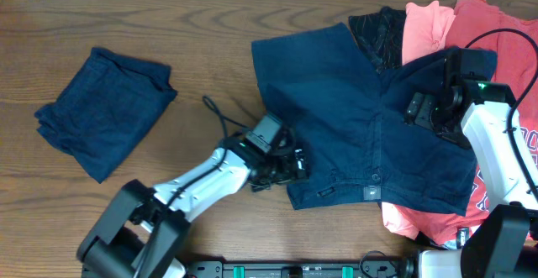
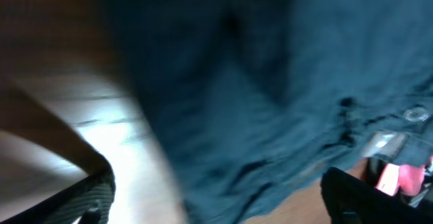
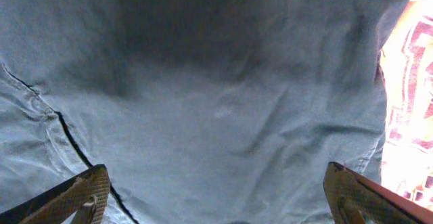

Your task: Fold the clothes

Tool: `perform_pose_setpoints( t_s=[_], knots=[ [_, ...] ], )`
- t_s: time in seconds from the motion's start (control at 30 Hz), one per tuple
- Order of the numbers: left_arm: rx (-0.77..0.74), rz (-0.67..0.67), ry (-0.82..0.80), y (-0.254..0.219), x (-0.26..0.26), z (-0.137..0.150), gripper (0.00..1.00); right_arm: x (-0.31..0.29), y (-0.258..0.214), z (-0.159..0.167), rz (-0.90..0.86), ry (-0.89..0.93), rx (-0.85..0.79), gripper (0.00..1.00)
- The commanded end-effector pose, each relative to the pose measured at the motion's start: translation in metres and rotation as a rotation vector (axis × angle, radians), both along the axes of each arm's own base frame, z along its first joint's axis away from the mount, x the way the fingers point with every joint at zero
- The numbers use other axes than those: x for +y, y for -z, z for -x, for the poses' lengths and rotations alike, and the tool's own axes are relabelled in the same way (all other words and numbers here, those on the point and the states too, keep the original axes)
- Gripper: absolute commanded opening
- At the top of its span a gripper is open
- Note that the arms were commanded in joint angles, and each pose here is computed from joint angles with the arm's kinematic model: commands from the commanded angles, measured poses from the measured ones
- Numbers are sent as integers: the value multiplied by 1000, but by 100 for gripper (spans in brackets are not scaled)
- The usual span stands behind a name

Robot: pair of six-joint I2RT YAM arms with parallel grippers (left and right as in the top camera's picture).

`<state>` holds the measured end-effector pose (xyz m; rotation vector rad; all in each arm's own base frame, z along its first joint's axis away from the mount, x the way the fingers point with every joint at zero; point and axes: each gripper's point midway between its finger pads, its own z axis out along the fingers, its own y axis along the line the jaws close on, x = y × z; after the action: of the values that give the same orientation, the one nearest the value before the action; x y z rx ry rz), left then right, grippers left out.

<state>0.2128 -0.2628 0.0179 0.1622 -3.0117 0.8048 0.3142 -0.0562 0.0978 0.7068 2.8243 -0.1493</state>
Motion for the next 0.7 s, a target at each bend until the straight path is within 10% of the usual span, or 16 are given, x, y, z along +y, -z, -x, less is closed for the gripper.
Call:
perform_pose_setpoints(
  t_s=[0.0, 0.17, 0.43, 0.67],
  knots=[
    [69, -36, 8, 22, -10, 21, 84, -4, -7, -1, 15, -4, -15, 99],
    [86, -51, 45, 29, -17, 35, 9, -4, -7, 1, 15, -4, -10, 99],
    [177, -362, 55, 19, 87, 43, 6, -3, -6, 3, 19, -30, 3, 99],
    [32, -704, -167, -77, 245, -24, 6, 7, -5, -1, -34, -71, -9, 99]
  ],
)
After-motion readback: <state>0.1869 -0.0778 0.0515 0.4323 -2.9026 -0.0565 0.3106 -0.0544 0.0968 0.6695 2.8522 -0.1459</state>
